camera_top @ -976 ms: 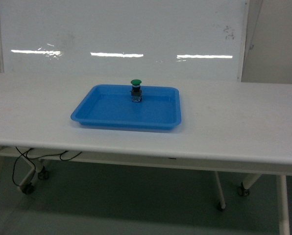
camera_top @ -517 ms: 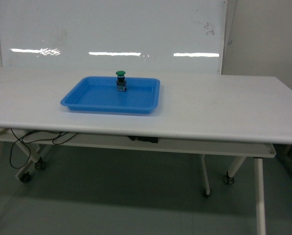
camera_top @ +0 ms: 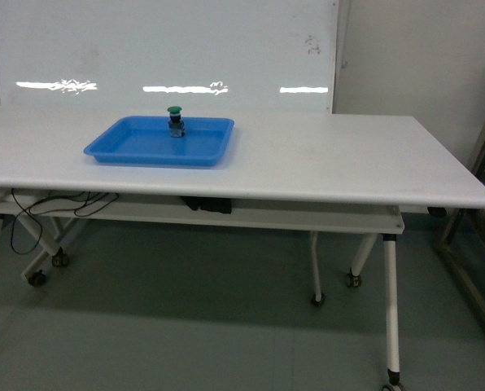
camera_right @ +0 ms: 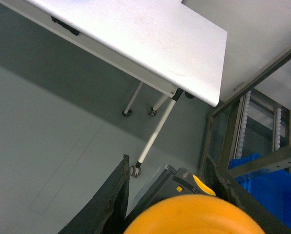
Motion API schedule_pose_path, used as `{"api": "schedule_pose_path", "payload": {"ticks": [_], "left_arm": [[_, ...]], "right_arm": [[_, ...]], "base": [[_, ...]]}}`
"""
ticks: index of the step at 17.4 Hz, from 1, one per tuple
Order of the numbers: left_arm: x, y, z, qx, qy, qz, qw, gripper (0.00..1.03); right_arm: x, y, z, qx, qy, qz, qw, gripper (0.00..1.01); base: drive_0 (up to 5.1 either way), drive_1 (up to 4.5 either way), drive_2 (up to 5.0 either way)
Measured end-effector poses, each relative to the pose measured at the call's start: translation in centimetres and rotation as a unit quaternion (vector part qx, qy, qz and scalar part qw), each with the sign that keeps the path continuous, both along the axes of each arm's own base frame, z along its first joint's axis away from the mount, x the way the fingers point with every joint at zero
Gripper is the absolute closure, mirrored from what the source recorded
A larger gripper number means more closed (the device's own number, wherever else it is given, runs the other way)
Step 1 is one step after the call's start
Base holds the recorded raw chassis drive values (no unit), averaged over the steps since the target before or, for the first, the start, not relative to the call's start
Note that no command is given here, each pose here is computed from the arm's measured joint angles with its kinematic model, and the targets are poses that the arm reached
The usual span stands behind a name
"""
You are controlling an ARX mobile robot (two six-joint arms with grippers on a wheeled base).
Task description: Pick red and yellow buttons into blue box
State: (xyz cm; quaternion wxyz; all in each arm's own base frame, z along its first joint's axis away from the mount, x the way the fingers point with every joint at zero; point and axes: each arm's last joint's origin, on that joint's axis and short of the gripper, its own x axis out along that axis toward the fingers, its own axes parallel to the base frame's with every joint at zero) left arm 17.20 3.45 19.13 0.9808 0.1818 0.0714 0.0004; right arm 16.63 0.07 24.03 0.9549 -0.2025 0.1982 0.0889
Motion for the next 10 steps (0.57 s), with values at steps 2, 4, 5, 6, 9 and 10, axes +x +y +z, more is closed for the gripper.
{"api": "schedule_pose_path", "payload": {"ticks": [2,4,5,6,9,10], "left_arm": [[0.03,0.09,-0.14,-0.001,0.005,0.005,1.0000,0.77],[0.02,0.07,-0.03,0.000,0.001,0.004,1.0000,0.77],[0.02,0.07,-0.04,0.000,0.001,0.004,1.0000,0.77],[0.02,0.07,-0.04,0.000,0.001,0.004,1.0000,0.77],[0.02,0.07,-0.04,0.000,0.001,0.004,1.0000,0.77],[0.02,0.07,-0.07,0.000,0.003,0.005,1.0000,0.77]], "right_arm": [[0.11,0.06,-0.09,0.001,0.003,0.004,1.0000,0.62],[0.06,0.01,-0.03,0.001,0.000,0.002,1.0000,0.62],[0.06,0.01,-0.05,0.001,0.002,0.002,1.0000,0.62],[0.05,0.01,-0.06,0.001,0.002,0.002,1.0000,0.62],[0.07,0.02,0.00,0.001,-0.001,0.002,1.0000,0.62],[0.07,0.02,-0.01,0.001,-0.001,0.002,1.0000,0.62]], "base": [[4.1,-4.45,0.9],[4.1,-4.56,0.3],[4.1,-4.52,0.1],[4.1,-4.52,0.1],[4.2,-4.46,0.1],[4.4,-4.30,0.2]]}}
